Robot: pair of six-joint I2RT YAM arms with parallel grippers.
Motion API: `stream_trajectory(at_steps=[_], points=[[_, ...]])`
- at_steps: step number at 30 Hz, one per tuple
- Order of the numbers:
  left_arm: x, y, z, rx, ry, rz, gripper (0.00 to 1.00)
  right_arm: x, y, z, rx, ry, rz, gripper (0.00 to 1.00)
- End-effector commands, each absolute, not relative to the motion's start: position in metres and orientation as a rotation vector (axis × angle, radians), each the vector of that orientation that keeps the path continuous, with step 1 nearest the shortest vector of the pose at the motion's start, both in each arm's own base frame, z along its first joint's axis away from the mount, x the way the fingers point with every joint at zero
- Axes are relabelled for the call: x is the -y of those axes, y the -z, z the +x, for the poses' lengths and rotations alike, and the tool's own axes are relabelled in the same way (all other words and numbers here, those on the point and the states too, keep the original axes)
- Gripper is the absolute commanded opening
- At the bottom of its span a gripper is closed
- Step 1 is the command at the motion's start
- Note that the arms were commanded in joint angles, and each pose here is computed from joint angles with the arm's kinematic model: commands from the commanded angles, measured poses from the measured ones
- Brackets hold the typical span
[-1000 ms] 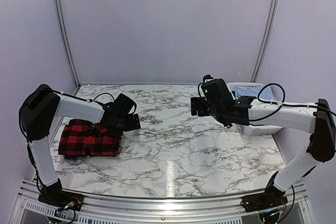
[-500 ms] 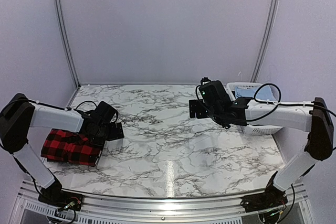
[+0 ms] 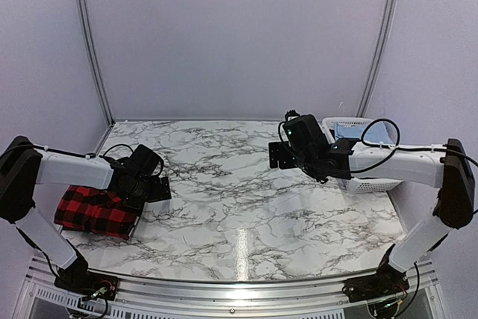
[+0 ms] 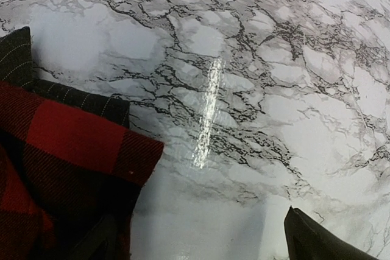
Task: Fold and stack the long sleeve shirts
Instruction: Move the square-folded shirt to the corner of the board, then reset both arms
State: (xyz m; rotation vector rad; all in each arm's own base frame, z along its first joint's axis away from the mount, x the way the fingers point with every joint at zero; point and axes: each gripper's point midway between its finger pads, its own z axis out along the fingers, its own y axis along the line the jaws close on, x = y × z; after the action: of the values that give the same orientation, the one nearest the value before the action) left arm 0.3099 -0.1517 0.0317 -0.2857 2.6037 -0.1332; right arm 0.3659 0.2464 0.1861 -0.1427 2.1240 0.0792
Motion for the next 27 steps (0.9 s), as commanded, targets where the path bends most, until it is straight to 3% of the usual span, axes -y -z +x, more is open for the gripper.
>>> stream_trajectory(at_steps=[1,10,27], points=[[0.148,-0.042,0.312,-2.606,0.098,-0.256,0.99,-0.243,-0.197,0.366,-2.104,-0.098,-0.117,0.99],[0.175,-0.085,0.328,-2.539,0.253,-0.144,0.99,-0.242,-0.201,0.365,-2.108,-0.106,-0.112,0.98],[0.259,-0.243,0.356,-2.16,0.571,0.15,0.99,-0.232,-0.259,0.36,-1.97,-0.193,-0.036,0.98]])
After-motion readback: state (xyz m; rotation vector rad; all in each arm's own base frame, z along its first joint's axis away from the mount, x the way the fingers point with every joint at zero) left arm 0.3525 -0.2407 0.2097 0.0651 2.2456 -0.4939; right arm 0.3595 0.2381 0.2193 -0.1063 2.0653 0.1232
